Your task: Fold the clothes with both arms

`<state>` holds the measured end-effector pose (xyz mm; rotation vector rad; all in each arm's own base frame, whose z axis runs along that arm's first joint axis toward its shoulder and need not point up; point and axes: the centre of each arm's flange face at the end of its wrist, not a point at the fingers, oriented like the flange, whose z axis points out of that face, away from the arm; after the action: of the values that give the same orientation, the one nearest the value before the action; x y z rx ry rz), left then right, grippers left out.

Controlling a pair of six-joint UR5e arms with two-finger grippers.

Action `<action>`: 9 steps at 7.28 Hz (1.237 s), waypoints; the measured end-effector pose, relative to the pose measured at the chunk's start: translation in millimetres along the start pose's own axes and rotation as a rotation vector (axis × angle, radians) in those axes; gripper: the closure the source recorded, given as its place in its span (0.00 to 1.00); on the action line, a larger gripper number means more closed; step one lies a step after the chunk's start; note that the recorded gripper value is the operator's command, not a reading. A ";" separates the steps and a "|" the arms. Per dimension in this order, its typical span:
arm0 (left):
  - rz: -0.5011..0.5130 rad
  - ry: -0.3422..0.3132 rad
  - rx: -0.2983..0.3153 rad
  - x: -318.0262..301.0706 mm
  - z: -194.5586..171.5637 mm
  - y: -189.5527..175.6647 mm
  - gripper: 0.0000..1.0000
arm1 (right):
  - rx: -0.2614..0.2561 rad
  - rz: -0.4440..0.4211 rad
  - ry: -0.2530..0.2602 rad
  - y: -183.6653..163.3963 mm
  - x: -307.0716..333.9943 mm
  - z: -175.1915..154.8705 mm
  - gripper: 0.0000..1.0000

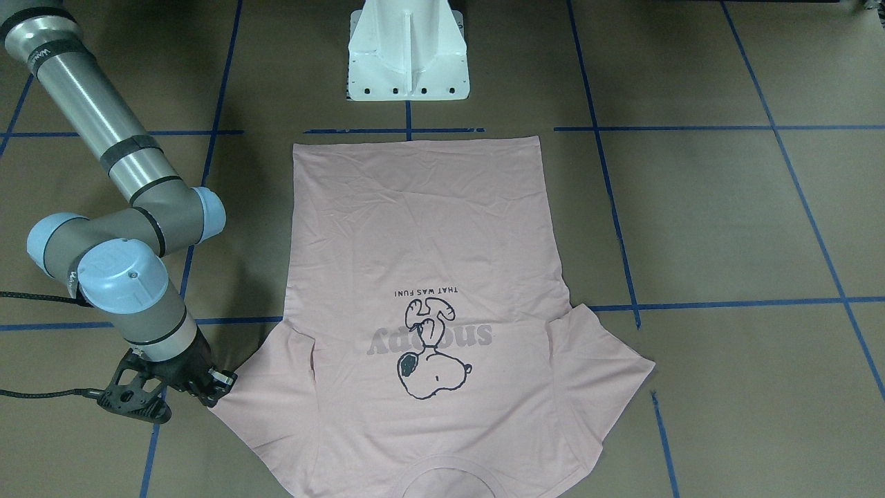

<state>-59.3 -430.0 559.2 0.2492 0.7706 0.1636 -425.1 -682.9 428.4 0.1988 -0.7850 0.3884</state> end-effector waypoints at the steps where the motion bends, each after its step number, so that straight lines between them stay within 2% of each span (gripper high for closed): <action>1: 0.000 0.000 0.000 -0.1 0.1 0.3 0.00 | 0.004 -0.005 -0.012 -0.4 -5.9 -5.4 1.00; 3: 0.000 0.001 0.000 -0.1 0.2 0.6 0.00 | 0.013 -0.023 -0.069 10.6 -35.2 -27.8 1.00; 5: 0.000 0.003 0.000 0.1 0.2 0.7 0.00 | 0.035 -0.024 -0.106 52.9 -96.7 -33.6 1.00; 7: -0.001 0.004 -0.001 0.0 0.5 1.3 0.00 | 0.081 -0.017 -0.086 75.3 -149.3 -22.0 1.00; 9: -0.002 0.005 -0.002 -0.3 0.9 2.0 0.00 | 0.114 -0.011 -0.058 69.9 -166.1 -14.1 1.00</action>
<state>-59.0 -428.3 560.6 0.2462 0.7753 0.1631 -551.3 -658.8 301.2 0.3222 -0.8195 0.4186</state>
